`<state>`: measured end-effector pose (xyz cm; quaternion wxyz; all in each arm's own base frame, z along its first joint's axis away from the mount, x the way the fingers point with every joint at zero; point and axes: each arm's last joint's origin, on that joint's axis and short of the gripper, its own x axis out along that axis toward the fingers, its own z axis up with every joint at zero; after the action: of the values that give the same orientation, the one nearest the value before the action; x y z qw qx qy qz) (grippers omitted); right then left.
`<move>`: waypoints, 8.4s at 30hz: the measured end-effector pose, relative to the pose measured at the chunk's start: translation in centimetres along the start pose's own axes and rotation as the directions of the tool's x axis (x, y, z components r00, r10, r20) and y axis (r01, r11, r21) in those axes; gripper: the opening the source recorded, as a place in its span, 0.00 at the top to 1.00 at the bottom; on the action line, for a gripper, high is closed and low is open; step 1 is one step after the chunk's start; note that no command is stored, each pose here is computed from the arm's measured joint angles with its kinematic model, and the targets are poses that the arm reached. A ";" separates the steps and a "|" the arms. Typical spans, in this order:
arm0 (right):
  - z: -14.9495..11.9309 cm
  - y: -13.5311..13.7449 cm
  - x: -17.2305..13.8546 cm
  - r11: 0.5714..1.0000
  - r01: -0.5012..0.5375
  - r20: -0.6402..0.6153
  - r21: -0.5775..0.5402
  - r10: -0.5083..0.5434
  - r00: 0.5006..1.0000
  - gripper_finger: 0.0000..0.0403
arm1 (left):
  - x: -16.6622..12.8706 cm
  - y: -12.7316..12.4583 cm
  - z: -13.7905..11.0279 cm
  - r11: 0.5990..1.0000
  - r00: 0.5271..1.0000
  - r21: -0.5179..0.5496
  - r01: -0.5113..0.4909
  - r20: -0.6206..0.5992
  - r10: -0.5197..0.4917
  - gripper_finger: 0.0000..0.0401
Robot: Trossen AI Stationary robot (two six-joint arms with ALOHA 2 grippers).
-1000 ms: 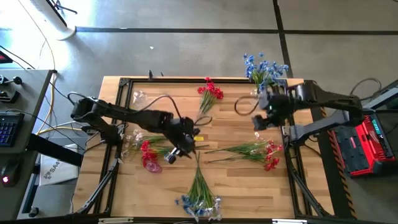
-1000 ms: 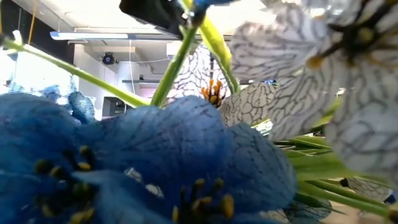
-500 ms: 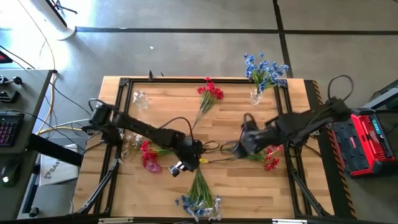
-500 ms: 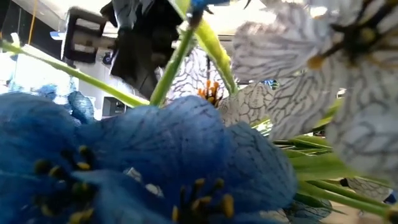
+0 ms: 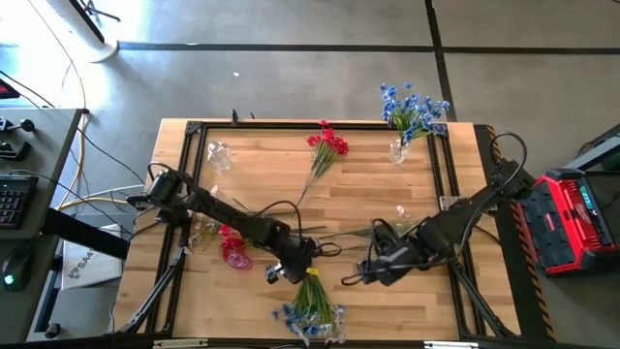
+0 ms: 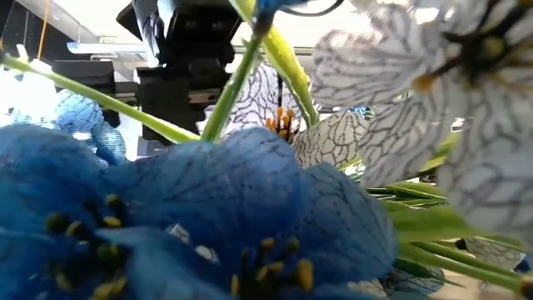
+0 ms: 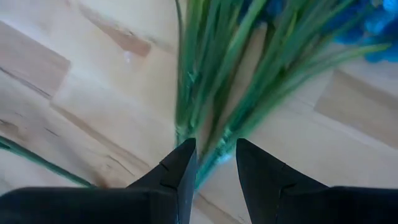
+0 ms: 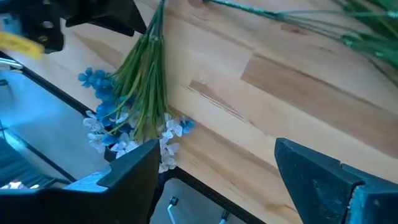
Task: Sort flowers into vase by color
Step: Put the blue flowers into the right transparent vase, then put the middle white flowers into the left transparent vase
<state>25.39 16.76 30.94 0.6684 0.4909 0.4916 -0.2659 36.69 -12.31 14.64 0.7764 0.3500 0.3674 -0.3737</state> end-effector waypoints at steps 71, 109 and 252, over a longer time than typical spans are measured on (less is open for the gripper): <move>-2.5 1.4 -0.9 0.920 -0.143 0.335 -0.365 0.273 0.902 0.24 | -26.9 11.7 -1.6 0.775 0.643 -0.437 0.456 0.764 0.051 1.00; 10.2 5.5 -9.6 0.926 -0.129 0.903 -0.356 0.376 0.208 0.59 | -30.5 13.9 -4.3 0.667 0.636 -0.738 0.104 0.565 0.526 1.00; 14.6 -16.9 -6.2 0.961 -0.123 0.732 -0.247 0.268 0.626 0.21 | -14.4 12.0 -3.2 0.287 0.938 -0.930 -0.230 -0.133 0.320 0.56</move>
<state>14.65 -3.77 30.45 0.8771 0.3248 0.1311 -0.3286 39.30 0.66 28.33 0.9009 -0.1153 0.4174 0.0300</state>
